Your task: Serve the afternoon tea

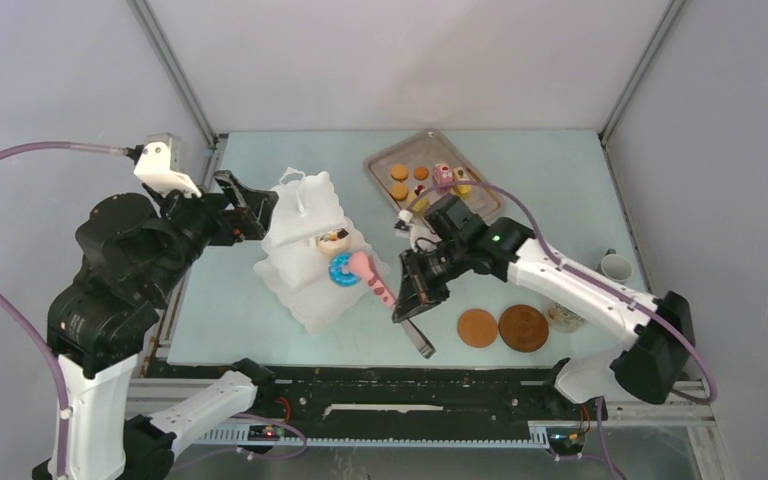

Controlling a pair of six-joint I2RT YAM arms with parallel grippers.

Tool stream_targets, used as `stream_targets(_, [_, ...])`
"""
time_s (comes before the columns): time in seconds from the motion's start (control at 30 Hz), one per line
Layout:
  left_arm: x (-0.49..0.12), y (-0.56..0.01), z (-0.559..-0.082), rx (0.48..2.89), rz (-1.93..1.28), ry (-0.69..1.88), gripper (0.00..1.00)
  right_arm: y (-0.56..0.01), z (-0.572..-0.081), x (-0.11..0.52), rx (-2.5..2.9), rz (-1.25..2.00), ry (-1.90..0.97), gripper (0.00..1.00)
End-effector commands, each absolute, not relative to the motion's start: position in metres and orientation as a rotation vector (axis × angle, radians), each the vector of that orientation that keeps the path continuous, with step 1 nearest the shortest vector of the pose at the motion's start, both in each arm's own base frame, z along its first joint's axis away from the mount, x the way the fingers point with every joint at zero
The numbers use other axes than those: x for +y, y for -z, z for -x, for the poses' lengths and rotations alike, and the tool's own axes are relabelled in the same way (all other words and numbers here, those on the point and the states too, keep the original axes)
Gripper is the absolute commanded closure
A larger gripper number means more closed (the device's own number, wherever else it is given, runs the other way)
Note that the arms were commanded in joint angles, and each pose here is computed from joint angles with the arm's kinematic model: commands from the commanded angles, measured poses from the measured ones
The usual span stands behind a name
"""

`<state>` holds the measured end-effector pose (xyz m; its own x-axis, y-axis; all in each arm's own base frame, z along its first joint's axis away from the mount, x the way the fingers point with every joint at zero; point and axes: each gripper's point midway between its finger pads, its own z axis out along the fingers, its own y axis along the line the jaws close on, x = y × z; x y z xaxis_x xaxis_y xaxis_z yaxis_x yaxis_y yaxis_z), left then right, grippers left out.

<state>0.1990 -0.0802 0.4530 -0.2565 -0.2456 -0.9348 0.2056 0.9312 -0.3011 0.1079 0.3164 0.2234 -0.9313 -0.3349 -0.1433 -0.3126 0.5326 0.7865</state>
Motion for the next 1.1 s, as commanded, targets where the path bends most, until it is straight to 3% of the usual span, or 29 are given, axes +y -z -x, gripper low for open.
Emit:
stream_targets(0.0, [-0.079, -0.472, -0.192, 1.715, 0.032, 0.464, 0.05, -0.241, -0.118, 0.358, -2.681, -0.663, 1.476, 1.00])
stream_targets(0.67, [-0.086, -0.474, -0.180, 1.701, -0.066, 0.480, 0.04, -0.218, -0.146, 0.433, -2.620, -0.764, 1.363, 0.99])
stream_targets(0.93, [-0.084, -0.472, -0.177, 1.705, -0.071, 0.473, 0.04, -0.208, -0.153, 0.438, -2.653, -0.748, 1.336, 0.90])
stream_targets(1.07, [-0.084, -0.472, -0.177, 1.703, -0.071, 0.474, 0.04, -0.204, -0.155, 0.435, -2.680, -0.744, 1.310, 0.80])
